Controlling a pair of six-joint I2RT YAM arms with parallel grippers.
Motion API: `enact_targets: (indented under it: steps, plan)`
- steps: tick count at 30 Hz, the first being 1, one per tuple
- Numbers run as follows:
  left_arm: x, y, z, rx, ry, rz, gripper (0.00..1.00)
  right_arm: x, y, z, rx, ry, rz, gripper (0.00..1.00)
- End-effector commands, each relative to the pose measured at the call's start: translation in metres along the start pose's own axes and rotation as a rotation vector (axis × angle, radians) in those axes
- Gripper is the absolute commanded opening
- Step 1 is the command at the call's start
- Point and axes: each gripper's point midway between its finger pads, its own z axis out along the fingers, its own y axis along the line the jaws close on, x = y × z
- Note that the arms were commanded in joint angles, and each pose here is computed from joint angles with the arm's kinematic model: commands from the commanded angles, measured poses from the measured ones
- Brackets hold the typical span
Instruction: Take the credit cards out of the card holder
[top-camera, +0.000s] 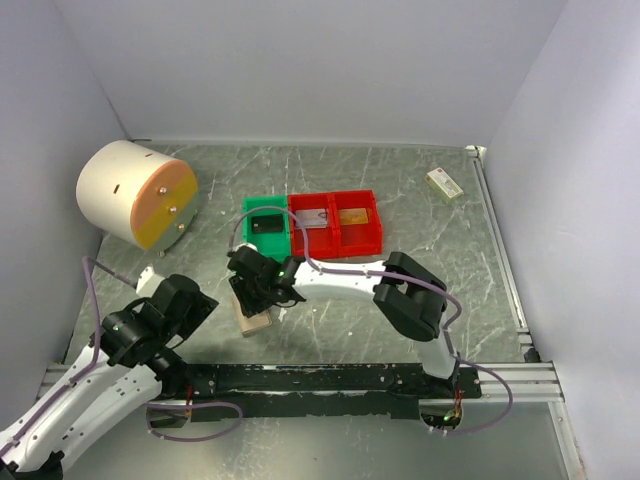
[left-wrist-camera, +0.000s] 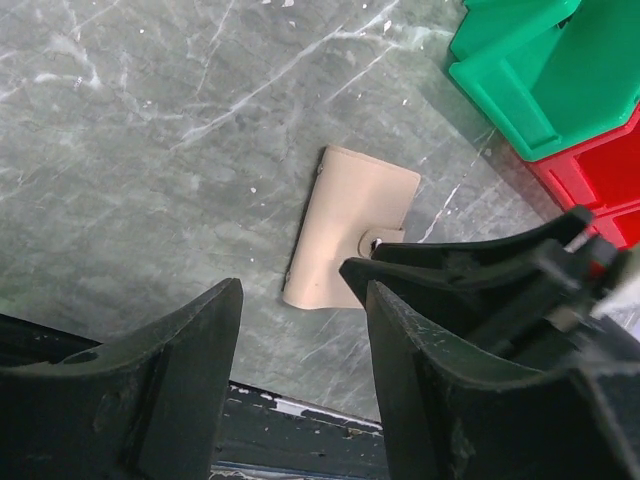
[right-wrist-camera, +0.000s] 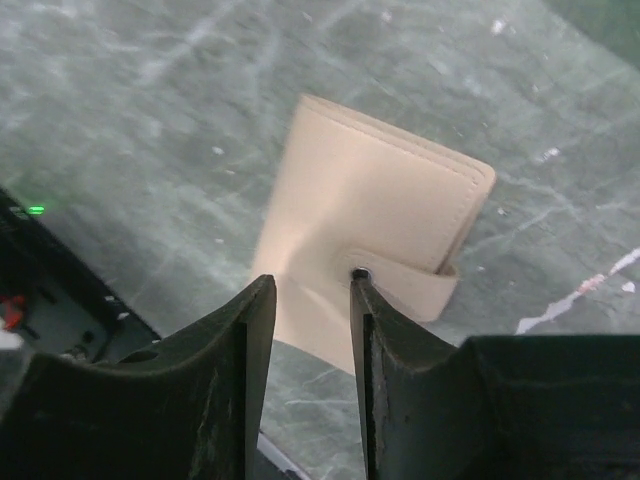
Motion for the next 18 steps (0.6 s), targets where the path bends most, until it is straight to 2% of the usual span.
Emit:
enact_targets:
  steps: [1,6,8,12,18]
  plan:
    - [-0.007,-0.008,-0.007,0.038,-0.022,0.004,0.65,0.019,-0.038,0.012,0.196,0.063,-0.023,0.37]
    - [0.010,-0.029,0.006,0.137,0.040,0.100,0.67,0.048,-0.095,0.011,0.444,0.116,-0.055,0.35]
    - [0.024,-0.038,0.014,0.174,0.099,0.147,0.68,0.058,-0.109,0.008,0.487,0.137,-0.052,0.35]
    - [0.051,-0.047,0.040,0.177,0.192,0.212,0.69,0.074,-0.121,0.003,0.473,0.163,0.008,0.34]
    - [0.064,-0.066,0.075,0.149,0.225,0.261,0.70,0.091,-0.104,-0.011,0.321,0.152,0.144,0.33]
